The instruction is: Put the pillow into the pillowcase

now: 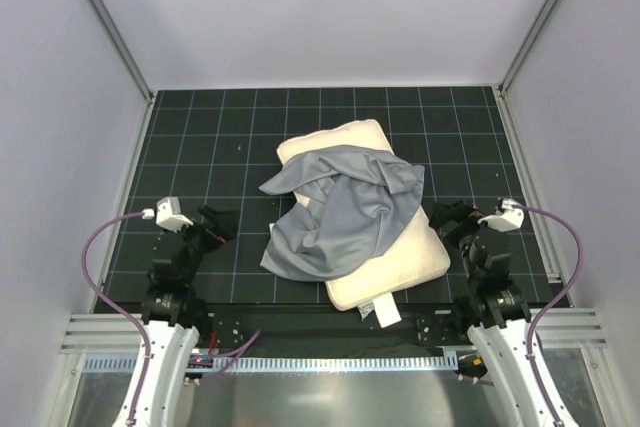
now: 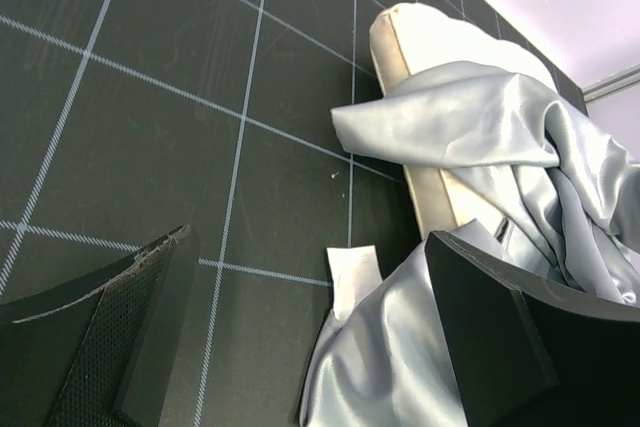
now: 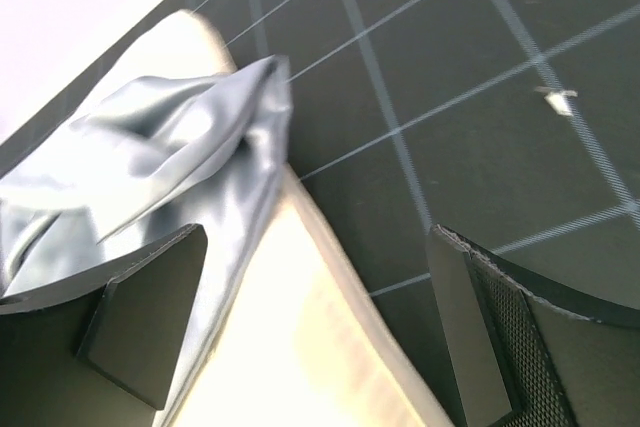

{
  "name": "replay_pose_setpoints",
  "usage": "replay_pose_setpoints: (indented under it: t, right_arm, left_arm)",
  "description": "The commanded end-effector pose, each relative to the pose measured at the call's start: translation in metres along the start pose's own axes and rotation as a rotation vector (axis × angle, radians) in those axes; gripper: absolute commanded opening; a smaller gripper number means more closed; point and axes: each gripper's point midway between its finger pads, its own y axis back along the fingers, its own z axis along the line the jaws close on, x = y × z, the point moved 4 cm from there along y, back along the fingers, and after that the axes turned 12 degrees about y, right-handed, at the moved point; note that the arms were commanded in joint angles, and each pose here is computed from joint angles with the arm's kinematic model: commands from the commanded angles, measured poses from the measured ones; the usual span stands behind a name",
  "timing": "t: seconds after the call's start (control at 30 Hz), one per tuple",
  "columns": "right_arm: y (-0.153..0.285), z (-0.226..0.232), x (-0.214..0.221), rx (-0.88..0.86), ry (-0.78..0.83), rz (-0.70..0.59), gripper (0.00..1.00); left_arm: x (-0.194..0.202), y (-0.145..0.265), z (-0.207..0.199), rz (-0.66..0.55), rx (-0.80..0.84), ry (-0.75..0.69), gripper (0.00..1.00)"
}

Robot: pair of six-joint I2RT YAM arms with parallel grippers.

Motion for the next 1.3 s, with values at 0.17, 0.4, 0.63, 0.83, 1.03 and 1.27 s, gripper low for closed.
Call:
replay_pose_setpoints:
  t: [0.17, 0.4, 0.63, 0.83, 1.03, 1.27]
  right_arm:
    - [0.000, 0.050, -0.004, -0.385, 0.126, -0.052, 1.00]
    - [-0.028, 0.065, -0.027, -0.302, 0.191, 0.097, 1.00]
    - [-0.047, 0.110, -0.041, -0.431, 0.241, 0.144, 1.00]
    - [-0.064, 0.134, -0.020, -0.430, 0.384, 0.213, 1.00]
    - [-0.088, 0.129, -0.032, -0.194, 0.507, 0.250, 0.59]
    - [-0.078, 0.130, -0.067, -0.138, 0.479, 0.172, 0.04]
  left_arm:
    - [-0.003, -0.005, -0.009, 0.011, 0.033, 0.001, 1.00]
    - [0.003, -0.011, -0.016, 0.088, 0.068, -0.022, 1.00]
    - [0.005, -0.012, -0.020, 0.106, 0.096, -0.027, 1.00]
    - [0.007, -0.014, -0.021, 0.123, 0.103, -0.024, 1.00]
    - [0.009, -0.015, -0.021, 0.132, 0.100, -0.019, 1.00]
    - [0.007, -0.040, -0.049, 0.146, 0.087, -0.014, 1.00]
